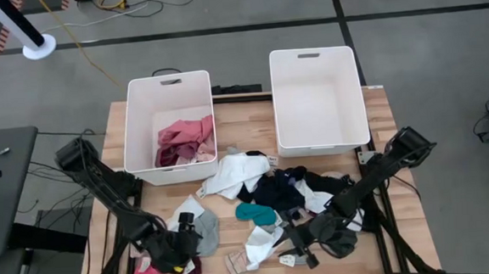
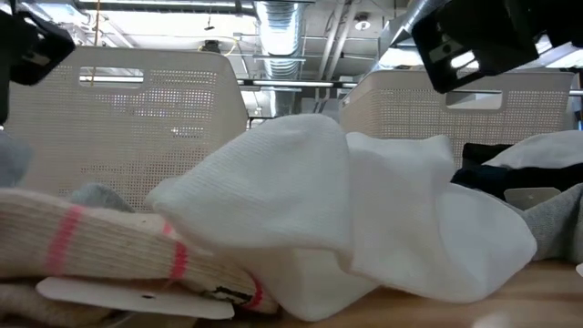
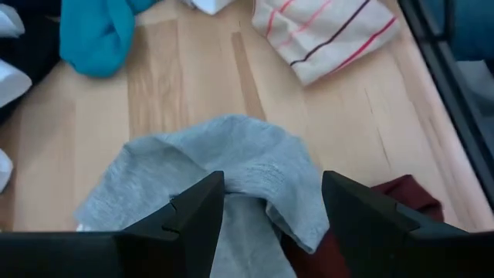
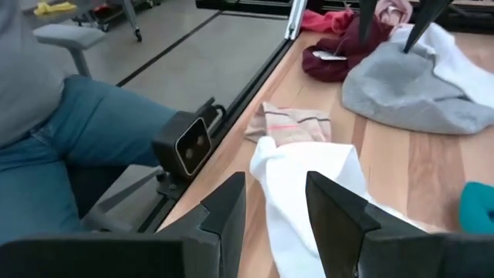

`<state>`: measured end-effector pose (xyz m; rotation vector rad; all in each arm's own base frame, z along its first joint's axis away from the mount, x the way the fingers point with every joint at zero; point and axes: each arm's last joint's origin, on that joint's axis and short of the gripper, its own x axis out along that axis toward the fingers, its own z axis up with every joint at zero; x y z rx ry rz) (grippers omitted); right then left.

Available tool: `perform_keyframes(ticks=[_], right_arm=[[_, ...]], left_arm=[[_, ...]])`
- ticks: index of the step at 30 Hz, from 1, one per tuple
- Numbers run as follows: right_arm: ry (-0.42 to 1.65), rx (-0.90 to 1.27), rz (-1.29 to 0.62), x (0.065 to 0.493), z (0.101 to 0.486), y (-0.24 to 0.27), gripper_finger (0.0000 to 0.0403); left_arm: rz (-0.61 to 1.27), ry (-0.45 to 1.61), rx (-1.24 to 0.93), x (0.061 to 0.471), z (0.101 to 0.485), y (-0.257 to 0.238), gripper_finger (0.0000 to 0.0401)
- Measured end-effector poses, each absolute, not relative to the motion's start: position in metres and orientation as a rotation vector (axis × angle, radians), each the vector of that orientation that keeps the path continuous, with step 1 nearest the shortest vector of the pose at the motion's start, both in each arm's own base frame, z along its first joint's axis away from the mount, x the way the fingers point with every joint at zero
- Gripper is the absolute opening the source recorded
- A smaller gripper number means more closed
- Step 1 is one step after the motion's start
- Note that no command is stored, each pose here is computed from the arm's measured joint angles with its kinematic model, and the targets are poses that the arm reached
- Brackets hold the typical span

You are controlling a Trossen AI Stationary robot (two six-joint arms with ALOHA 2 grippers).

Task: Sort clothes
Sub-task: Put the gray underwear into the right white bin

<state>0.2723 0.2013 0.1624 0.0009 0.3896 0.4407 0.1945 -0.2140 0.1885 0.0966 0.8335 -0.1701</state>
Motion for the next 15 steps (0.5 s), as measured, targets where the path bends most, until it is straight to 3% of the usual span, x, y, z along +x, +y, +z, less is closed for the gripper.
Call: perform_keyframes(ticks=[15], right_arm=[[0.336, -0.002, 0.427, 0.2772, 0.1666, 0.1976, 0.0152]], left_arm=[[-0.131, 0.832, 0.099, 0.2011, 0.178, -0.2157, 0.021]])
